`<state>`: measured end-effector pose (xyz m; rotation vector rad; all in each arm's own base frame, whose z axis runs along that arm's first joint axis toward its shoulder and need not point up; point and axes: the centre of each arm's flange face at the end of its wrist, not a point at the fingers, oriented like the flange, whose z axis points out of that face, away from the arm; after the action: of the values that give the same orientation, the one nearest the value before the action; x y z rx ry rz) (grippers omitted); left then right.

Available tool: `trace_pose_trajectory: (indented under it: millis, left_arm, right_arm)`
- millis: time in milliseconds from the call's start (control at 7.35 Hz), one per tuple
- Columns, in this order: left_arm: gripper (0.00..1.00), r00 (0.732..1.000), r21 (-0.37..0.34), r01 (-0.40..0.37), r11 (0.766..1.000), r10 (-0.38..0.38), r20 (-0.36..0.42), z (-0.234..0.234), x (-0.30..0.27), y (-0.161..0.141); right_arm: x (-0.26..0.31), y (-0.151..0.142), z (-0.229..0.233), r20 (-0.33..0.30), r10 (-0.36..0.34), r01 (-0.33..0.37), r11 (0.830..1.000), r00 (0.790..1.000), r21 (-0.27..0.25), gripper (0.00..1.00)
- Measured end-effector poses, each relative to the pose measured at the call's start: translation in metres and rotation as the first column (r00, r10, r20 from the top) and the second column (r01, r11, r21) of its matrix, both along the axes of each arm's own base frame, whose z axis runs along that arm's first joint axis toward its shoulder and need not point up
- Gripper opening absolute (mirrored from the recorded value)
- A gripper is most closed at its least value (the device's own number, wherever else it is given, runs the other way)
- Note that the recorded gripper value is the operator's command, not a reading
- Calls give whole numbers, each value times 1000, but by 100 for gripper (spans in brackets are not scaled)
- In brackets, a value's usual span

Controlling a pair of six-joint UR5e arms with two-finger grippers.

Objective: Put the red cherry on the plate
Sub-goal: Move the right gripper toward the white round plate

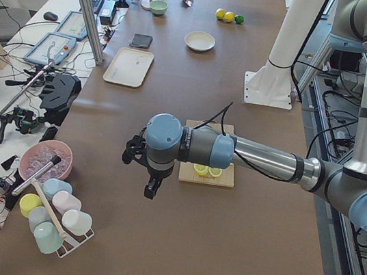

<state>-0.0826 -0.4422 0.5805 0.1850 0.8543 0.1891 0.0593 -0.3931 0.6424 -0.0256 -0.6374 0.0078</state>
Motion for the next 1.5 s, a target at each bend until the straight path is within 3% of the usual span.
trace_pose_trajectory:
  millis: [272, 544, 816, 1224, 1497]
  left_arm:
    - [98, 1000, 49, 6, 999, -7, 3, -24, -2, -4]
    - [98, 999, 164, 36, 986, -39, 12, -45, -15, -11]
    - [98, 997, 266, 72, 961, -77, 10, -48, -24, -33]
    - [98, 996, 361, 86, 929, -83, -23, -49, -21, -30]
    - [98, 997, 350, 61, 935, -38, -71, -53, 10, -34]
  right_arm:
    - [-1, -5, -10, 8, 2, -2, 999, 1000, 48, 100]
    - [-1, -17, -30, 19, 6, -10, 974, 1000, 228, 100]
    - [-5, -26, -49, 64, 4, -24, 948, 998, 319, 99]
    - [-43, -57, -95, 213, -12, -56, 949, 977, 311, 100]
    - [-118, -78, -125, 240, 15, -77, 966, 971, 248, 99]
